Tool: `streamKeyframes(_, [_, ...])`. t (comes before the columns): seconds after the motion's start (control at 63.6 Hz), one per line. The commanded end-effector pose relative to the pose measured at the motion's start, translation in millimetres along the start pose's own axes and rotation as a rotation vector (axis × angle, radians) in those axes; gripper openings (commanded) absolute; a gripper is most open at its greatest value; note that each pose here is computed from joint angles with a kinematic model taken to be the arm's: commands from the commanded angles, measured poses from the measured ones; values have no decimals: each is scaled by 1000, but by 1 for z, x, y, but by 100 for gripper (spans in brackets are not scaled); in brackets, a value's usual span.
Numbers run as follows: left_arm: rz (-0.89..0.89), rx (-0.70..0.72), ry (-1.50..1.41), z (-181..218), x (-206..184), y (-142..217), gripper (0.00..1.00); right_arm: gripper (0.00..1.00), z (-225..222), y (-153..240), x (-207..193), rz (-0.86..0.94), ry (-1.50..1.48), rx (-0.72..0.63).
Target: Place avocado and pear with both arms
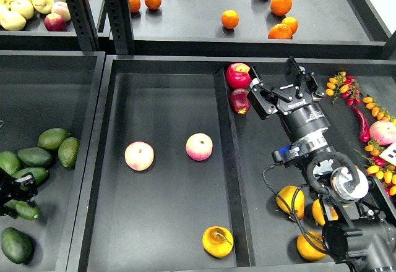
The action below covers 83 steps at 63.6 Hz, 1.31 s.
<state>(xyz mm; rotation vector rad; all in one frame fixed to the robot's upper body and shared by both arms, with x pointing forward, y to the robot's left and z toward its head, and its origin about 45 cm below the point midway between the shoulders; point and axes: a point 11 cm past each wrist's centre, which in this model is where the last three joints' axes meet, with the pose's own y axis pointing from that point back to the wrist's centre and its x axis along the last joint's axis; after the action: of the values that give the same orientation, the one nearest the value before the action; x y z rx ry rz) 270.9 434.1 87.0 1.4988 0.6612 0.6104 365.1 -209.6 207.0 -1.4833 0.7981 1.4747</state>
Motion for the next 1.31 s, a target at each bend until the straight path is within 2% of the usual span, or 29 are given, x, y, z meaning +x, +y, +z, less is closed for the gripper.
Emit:
streamKeyframes(0.0, [-12,2,9,-3,-4,-6,36,100,1,0,1,3,0,-4])
streamKeyframes(0.236, [-20,6,2,-1,-8,-11,39,100,1,0,2,1,1,-1])
streamKeyframes(0.456, [-21,1,12,-1,-7,-12,47,100,0,1,5,11,-1,-1])
streamKeyframes(0.912, [-25,-7,14,-1,-8,-9,71,100,2,1,7,16,-2,-4])
streamKeyframes(1.007, [-13,-51,31,8,-2,-1,76,100,2,3,9,22,-4,-5])
streamKeyframes(1.117, [6,-138,85,21,10,15,77,100,7,4,14,40,-9,-17])
streamKeyframes(1.29, [52,-230,170,23,35,40,82,100,11,4,16,45,-10,-29])
